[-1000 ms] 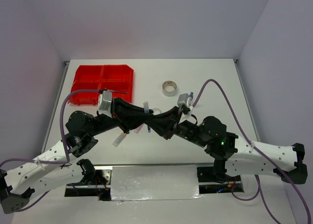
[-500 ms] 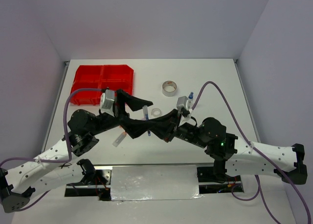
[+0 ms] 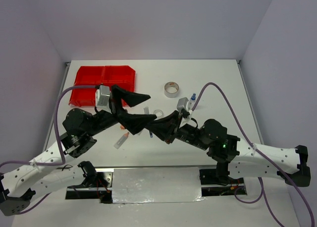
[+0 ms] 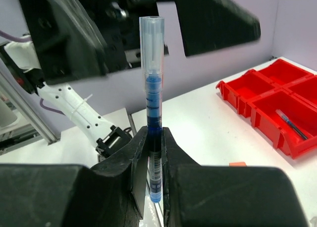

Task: Sort the stationery into containers
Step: Close the pen cap on the pen.

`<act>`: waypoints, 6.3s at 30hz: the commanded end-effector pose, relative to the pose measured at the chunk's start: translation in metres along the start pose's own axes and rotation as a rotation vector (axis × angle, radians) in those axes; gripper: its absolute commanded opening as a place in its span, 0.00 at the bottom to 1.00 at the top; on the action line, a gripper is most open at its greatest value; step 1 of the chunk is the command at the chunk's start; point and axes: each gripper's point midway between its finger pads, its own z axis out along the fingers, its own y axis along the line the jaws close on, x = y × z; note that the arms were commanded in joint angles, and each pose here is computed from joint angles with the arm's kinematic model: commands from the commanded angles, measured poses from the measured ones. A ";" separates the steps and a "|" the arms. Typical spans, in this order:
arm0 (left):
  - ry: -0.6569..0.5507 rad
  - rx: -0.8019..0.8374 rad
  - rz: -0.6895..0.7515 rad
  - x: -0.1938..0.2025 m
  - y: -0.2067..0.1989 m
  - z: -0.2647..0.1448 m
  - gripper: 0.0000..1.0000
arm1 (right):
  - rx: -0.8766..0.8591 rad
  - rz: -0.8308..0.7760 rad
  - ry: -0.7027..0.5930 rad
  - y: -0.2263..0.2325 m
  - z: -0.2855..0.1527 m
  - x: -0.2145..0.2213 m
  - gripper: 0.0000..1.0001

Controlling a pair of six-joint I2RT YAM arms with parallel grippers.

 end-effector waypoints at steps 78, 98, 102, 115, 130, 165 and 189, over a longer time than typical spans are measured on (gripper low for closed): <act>0.196 -0.272 -0.297 0.084 0.046 -0.017 0.00 | -0.010 -0.152 -0.442 0.021 0.003 -0.166 0.00; 0.349 -0.390 -0.352 0.167 0.063 -0.049 0.00 | -0.053 -0.183 -0.617 0.050 0.007 -0.275 0.00; 0.383 -0.387 -0.359 0.183 0.057 -0.052 0.00 | 0.011 -0.132 -0.670 0.039 0.006 -0.286 0.00; 0.290 -0.524 -0.164 0.098 0.070 -0.050 0.00 | -0.177 -0.136 -0.195 0.045 0.030 -0.095 0.00; 0.111 -0.464 -0.120 0.005 0.047 -0.026 0.63 | -0.061 -0.020 -0.020 0.013 0.015 -0.009 0.00; 0.131 -0.343 -0.159 0.011 0.026 -0.021 0.00 | 0.152 -0.024 -0.028 -0.022 0.020 -0.017 0.00; 0.221 -0.472 -0.264 0.097 0.053 -0.058 0.26 | -0.004 -0.097 -0.022 0.011 0.044 -0.039 0.00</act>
